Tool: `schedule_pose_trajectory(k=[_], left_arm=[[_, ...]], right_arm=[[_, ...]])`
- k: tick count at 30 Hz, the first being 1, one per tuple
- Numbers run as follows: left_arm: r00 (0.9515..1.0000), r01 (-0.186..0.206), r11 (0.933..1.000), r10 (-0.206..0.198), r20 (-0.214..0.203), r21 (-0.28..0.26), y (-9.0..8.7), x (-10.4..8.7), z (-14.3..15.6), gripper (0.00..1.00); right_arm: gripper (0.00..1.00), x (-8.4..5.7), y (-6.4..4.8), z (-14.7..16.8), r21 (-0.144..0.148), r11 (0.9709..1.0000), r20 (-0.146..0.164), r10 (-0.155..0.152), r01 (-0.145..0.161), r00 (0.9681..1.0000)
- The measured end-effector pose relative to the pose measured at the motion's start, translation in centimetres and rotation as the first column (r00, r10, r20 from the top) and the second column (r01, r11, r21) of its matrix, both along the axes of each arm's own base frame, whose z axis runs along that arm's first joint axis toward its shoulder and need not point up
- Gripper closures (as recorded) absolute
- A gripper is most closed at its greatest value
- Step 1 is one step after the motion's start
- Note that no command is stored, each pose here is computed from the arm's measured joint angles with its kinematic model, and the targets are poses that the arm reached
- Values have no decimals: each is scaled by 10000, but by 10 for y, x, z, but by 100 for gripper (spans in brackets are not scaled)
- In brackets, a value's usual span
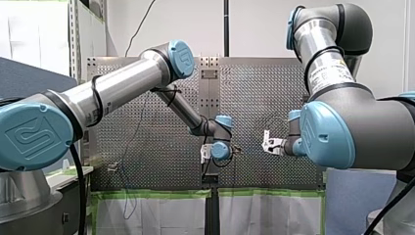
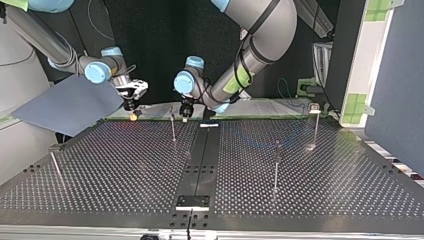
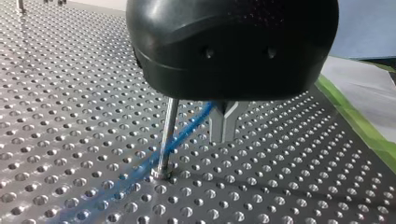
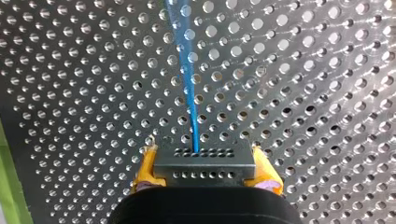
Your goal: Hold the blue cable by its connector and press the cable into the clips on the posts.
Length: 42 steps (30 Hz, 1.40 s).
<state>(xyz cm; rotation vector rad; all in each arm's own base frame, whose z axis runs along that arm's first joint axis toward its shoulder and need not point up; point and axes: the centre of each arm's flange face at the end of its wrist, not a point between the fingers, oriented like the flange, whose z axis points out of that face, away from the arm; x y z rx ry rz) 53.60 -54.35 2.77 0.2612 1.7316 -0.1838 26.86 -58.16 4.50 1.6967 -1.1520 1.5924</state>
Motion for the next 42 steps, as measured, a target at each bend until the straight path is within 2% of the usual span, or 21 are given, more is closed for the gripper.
schedule_pose_trajectory(k=[6,17,31,37,38,39,41,42], left_arm=[[9999,-44,9999,46,147,-146,-1,12,10,100],[9977,-383,9985,403,549,-378,2,41,37,100],[9951,-649,9977,662,733,-199,7,52,45,100],[9950,-704,9974,711,702,-128,9,52,45,100],[9952,-706,9975,711,676,-101,9,52,44,87],[9954,-705,9975,708,651,-67,9,52,44,87],[9959,-696,9975,691,579,70,10,51,43,62],[9962,-684,9975,675,545,153,10,50,43,62]], right_arm=[[100,1,-6,4,-120,9999,40,1,0,10000],[100,-1,-17,11,-334,9994,103,-40,44,9999],[100,-7,-34,22,-598,9981,275,-109,126,9996],[100,-12,-39,21,-608,9980,297,-169,187,9994],[100,-12,-40,21,-605,9980,299,-161,179,9994],[100,-12,-40,21,-603,9980,300,-152,169,9994],[100,-12,-40,20,-589,9982,302,-131,148,9995],[100,-12,-40,20,-581,9982,303,-123,140,9995]])
